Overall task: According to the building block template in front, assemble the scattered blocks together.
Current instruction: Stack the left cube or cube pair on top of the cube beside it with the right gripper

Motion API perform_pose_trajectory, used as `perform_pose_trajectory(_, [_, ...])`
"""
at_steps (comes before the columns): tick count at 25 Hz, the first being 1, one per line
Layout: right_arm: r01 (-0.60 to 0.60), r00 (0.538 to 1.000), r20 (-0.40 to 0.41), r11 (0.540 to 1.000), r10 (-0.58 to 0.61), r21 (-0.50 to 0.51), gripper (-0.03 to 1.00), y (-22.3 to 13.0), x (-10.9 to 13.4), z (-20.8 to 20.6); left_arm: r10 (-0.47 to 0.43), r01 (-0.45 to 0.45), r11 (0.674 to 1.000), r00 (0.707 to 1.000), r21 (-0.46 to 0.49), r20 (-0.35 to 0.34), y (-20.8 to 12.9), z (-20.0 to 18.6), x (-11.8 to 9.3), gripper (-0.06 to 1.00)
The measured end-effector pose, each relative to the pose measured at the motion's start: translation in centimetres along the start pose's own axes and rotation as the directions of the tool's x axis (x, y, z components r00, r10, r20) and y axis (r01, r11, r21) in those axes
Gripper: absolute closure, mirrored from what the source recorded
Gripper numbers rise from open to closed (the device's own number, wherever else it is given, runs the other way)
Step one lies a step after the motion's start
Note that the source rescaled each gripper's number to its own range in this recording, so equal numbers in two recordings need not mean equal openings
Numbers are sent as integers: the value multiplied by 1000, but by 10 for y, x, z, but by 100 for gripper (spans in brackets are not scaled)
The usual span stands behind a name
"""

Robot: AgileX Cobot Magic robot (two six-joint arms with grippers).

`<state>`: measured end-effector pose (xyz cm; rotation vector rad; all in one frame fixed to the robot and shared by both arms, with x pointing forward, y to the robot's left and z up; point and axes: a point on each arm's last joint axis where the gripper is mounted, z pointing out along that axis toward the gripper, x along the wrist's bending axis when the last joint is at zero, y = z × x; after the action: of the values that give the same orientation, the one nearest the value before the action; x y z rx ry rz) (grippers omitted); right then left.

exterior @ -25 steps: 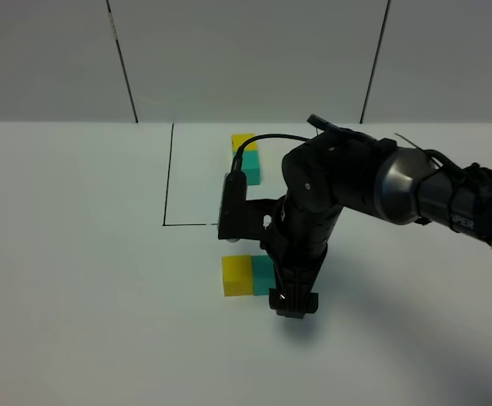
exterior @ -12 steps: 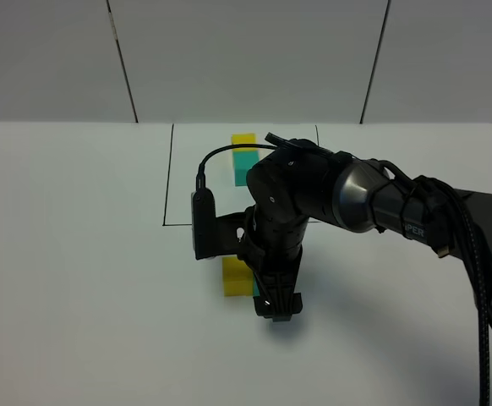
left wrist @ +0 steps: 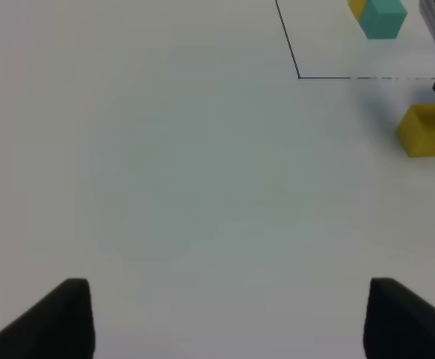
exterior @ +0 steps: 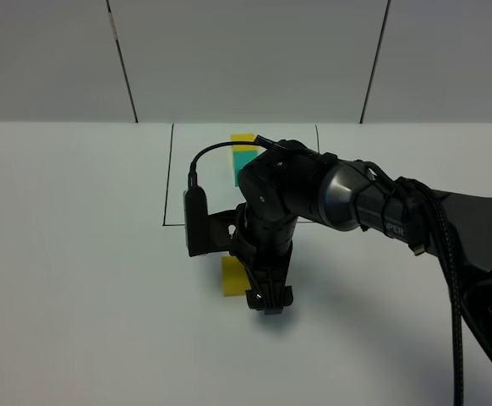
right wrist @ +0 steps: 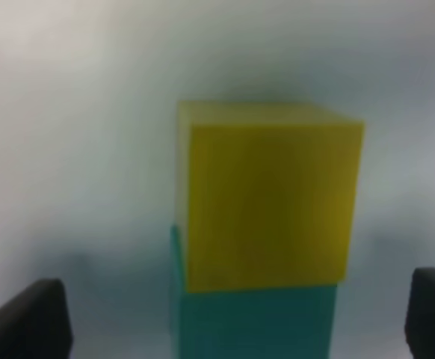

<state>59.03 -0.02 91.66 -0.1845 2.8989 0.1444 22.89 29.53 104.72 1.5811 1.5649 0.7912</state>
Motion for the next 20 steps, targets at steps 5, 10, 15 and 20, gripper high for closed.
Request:
perform_pose_trajectory(5, [-4,1000,-3,1000,4,-4,18,2,-2,7,0,0,1000,1000,0,0,0,0,0,30])
perform_pose_trajectory(10, [-3,1000,-16,1000,3,4,19,2,0,15,0,0,1000,1000,0,0,0,0,0,30])
perform_pose_trajectory(15, [-20,1000,-18,1000,20,-5,19,3,0,21,0,0,1000,1000,0,0,0,0,0,30])
perform_pose_trajectory(20, [-27,999,-23,1000,27,-7,19,3,0,24,0,0,1000,1000,0,0,0,0,0,30])
